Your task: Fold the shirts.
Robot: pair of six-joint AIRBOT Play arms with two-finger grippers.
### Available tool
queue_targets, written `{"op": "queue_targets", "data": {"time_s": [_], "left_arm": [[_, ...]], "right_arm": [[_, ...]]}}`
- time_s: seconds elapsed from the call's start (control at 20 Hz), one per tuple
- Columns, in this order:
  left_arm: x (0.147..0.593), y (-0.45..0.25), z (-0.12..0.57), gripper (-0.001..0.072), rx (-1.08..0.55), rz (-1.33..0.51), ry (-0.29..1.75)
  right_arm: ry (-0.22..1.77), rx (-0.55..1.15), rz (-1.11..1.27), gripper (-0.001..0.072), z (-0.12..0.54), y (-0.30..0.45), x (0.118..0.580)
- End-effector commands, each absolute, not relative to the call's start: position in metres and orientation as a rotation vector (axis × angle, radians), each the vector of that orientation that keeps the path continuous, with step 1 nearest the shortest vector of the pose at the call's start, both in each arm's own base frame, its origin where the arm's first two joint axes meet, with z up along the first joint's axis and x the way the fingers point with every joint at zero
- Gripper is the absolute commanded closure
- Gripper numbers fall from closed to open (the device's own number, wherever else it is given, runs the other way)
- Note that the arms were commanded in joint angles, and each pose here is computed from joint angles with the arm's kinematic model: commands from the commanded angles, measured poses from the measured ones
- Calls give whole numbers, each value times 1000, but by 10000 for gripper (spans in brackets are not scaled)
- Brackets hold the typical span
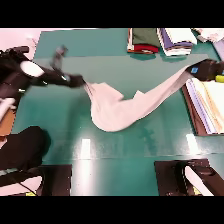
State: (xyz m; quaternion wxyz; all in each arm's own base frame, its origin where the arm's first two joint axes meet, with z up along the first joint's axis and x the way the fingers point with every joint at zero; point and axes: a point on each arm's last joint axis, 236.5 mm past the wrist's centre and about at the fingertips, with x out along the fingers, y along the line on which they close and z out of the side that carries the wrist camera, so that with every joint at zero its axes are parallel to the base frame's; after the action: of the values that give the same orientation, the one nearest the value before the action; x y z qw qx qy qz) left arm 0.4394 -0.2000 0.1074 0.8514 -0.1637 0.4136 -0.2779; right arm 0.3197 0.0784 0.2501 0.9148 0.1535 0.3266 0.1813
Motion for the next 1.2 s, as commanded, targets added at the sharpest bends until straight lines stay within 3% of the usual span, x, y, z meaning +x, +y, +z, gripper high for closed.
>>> {"op": "queue_targets", "data": {"time_s": [0.0, 0.15, 0.35, 0.5, 0.65, 0.75, 0.9, 1.15], "left_arm": [[432, -151, 272, 687, -253, -533, 485], [370, -126, 412, 687, -117, -498, 164], [247, -110, 549, 688, -19, -476, -210], [185, -99, 593, 688, 40, -440, -354], [165, -91, 606, 688, 85, -401, -388], [185, -85, 591, 688, 103, -366, -323], [265, -76, 521, 687, 109, -315, -41], [422, -90, 306, 686, 34, -341, 538]], "right_arm": [[506, 244, 389, 701, 319, 80, 309], [323, 159, 389, 701, 396, 81, 287], [141, 24, 301, 701, 470, 67, 246], [77, -6, 204, 702, 499, 49, 224], [120, -26, 139, 702, 504, 34, 221], [180, -11, 136, 702, 496, 31, 236], [335, 35, 143, 702, 453, 25, 283], [776, 133, 149, 703, 294, 9, 382]]}}
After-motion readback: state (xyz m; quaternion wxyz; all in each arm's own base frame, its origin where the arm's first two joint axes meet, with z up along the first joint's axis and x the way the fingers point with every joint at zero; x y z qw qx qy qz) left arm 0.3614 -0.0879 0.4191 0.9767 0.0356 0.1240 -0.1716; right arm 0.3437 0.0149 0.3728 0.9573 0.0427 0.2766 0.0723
